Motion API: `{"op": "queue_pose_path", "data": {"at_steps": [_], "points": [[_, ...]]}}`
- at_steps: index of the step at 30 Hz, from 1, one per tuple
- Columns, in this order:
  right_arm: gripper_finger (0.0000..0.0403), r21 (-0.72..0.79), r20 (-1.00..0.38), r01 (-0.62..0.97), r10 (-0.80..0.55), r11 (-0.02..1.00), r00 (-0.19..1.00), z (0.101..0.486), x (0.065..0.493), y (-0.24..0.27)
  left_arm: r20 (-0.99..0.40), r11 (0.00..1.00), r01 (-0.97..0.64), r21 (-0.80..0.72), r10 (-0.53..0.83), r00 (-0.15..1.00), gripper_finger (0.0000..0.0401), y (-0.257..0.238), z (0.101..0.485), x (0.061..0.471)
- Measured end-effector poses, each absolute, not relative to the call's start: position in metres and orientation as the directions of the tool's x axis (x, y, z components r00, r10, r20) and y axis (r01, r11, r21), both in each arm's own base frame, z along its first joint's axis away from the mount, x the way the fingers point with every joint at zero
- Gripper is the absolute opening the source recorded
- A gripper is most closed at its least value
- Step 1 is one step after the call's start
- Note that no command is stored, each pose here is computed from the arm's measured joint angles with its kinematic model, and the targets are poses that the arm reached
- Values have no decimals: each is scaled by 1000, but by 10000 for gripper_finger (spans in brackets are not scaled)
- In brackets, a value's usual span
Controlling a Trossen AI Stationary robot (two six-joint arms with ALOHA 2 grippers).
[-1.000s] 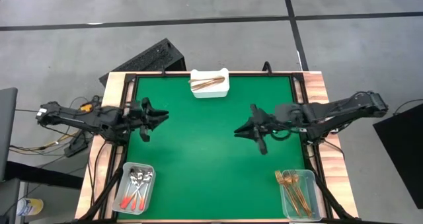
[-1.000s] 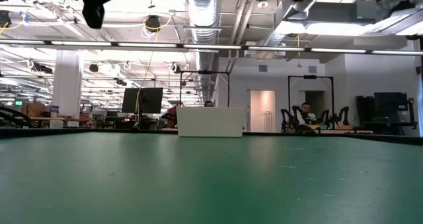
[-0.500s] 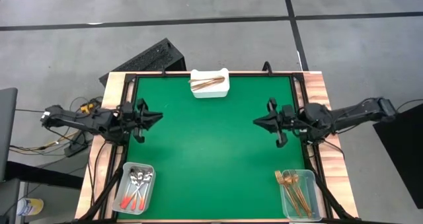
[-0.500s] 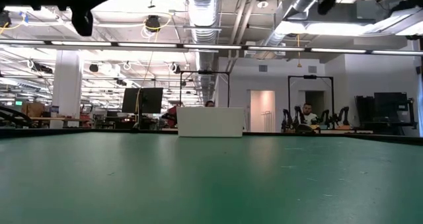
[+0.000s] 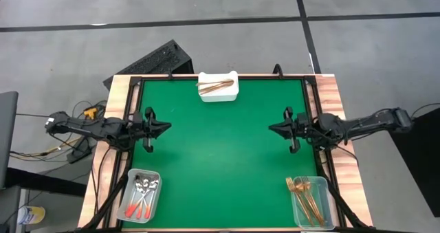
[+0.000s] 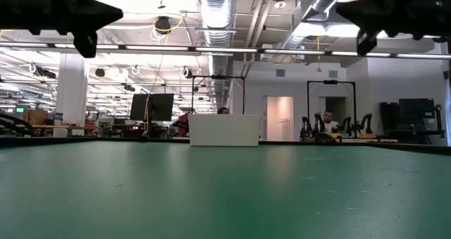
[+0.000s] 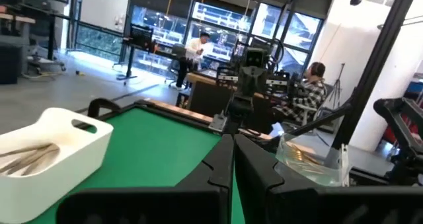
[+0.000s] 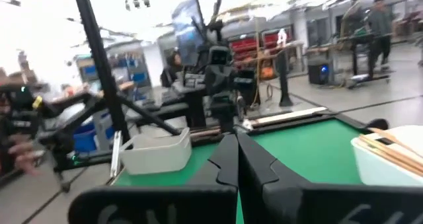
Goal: Sort silverware by color (type)
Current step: Return to Home Position
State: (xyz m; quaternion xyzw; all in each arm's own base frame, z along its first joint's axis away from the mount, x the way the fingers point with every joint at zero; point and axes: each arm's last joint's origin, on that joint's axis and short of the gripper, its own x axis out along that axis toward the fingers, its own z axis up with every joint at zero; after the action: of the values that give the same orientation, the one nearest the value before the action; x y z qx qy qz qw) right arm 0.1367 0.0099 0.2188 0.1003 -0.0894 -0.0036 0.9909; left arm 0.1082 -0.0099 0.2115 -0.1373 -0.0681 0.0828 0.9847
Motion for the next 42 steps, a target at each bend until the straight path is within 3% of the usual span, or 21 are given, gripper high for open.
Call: {"op": "queue_pose_path", "data": {"at_steps": [12, 23, 30, 35, 42], "points": [[15, 220, 264, -25, -35, 975, 964, 194, 108, 5, 65, 953, -149, -265, 172, 983, 0, -6, 203, 87], [15, 178, 206, -79, 42, 981, 978, 186, 95, 6, 83, 945, -180, -273, 209, 974, 0, -7, 175, 95], [15, 145, 210, -109, 77, 983, 975, 186, 95, 7, 155, 965, -117, -236, 157, 975, 0, -8, 182, 94], [16, 141, 234, -114, 78, 983, 969, 188, 94, 7, 174, 977, 38, -208, -1, 985, 0, -13, 183, 95], [16, 165, 221, -116, 78, 979, 972, 187, 95, 7, 93, 980, -28, -196, 47, 995, 0, -10, 175, 96]]}}
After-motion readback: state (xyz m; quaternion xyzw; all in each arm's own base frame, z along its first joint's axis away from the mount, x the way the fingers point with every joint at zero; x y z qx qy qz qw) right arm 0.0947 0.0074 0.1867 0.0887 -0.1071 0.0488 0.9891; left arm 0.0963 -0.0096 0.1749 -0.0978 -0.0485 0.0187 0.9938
